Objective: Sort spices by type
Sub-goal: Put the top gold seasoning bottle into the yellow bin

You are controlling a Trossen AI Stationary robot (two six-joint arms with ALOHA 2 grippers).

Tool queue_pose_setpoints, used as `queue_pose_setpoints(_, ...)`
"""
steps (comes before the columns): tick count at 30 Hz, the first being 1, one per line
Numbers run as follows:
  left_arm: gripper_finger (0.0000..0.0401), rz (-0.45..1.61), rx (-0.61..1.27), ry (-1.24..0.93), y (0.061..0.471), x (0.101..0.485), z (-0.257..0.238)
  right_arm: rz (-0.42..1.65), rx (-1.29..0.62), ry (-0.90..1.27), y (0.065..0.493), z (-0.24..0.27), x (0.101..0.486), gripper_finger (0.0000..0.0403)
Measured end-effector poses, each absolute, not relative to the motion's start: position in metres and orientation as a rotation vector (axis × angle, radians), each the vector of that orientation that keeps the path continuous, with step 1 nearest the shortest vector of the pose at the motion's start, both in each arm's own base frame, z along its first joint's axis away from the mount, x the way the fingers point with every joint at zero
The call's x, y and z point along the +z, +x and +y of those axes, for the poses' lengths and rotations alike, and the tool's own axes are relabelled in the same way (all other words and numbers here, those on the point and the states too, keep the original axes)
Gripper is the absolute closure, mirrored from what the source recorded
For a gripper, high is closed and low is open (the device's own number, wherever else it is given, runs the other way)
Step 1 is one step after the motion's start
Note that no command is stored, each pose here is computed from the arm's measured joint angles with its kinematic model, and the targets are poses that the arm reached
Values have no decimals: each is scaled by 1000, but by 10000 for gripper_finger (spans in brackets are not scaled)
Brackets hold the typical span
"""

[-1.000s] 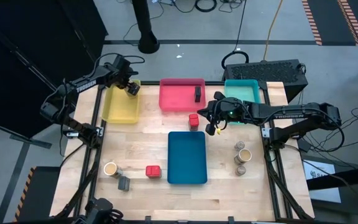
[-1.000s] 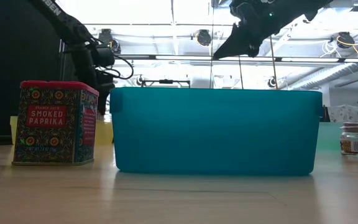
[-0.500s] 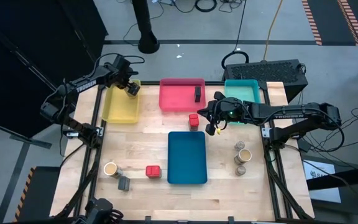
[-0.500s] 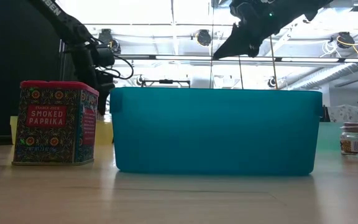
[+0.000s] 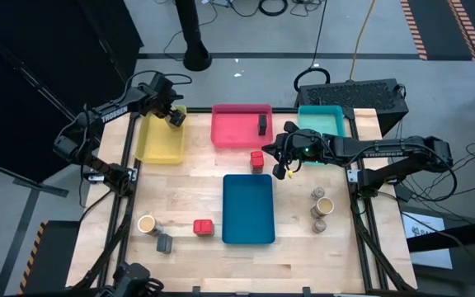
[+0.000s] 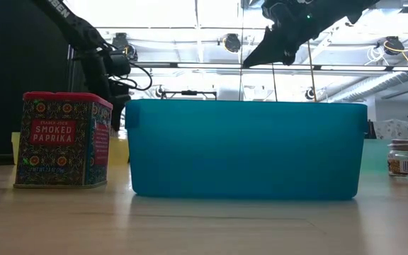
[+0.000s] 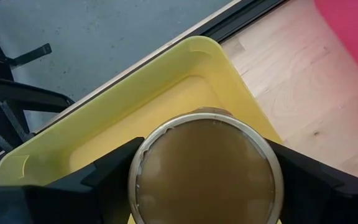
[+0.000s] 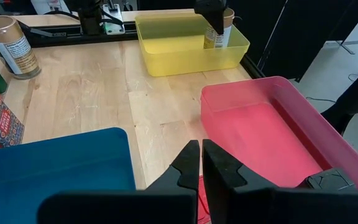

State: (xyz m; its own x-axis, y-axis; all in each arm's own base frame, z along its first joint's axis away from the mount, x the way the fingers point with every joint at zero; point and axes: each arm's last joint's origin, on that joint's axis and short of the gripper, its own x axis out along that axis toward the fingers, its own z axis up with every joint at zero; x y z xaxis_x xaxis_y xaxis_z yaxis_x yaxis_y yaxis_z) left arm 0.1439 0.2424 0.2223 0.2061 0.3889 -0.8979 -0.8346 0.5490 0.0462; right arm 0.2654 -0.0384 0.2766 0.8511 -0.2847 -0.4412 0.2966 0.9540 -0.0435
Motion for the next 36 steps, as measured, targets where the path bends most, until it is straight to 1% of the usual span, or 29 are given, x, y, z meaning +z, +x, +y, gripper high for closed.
queue_pose_setpoints(12, 100, 1100, 887, -539, 141, 220, 238, 460, -306, 27, 265, -38, 277, 403)
queue_pose_setpoints(17, 99, 1080, 890, -531, 142, 221, 239, 460, -306, 27, 265, -38, 277, 403)
queue_pose_setpoints(25, 57, 1072, 885, -531, 143, 221, 240, 460, -306, 27, 265, -38, 277, 403)
queue_pose_setpoints(28, 52, 1052, 896, -512, 144, 223, 242, 460, -306, 27, 265, -38, 277, 403)
queue_pose_setpoints(31, 51, 1044, 895, -443, 143, 236, 242, 460, -307, 27, 265, -38, 276, 403)
queue_pose_setpoints(36, 51, 954, 968, -295, 137, 274, 235, 460, -311, 26, 265, -39, 277, 403)
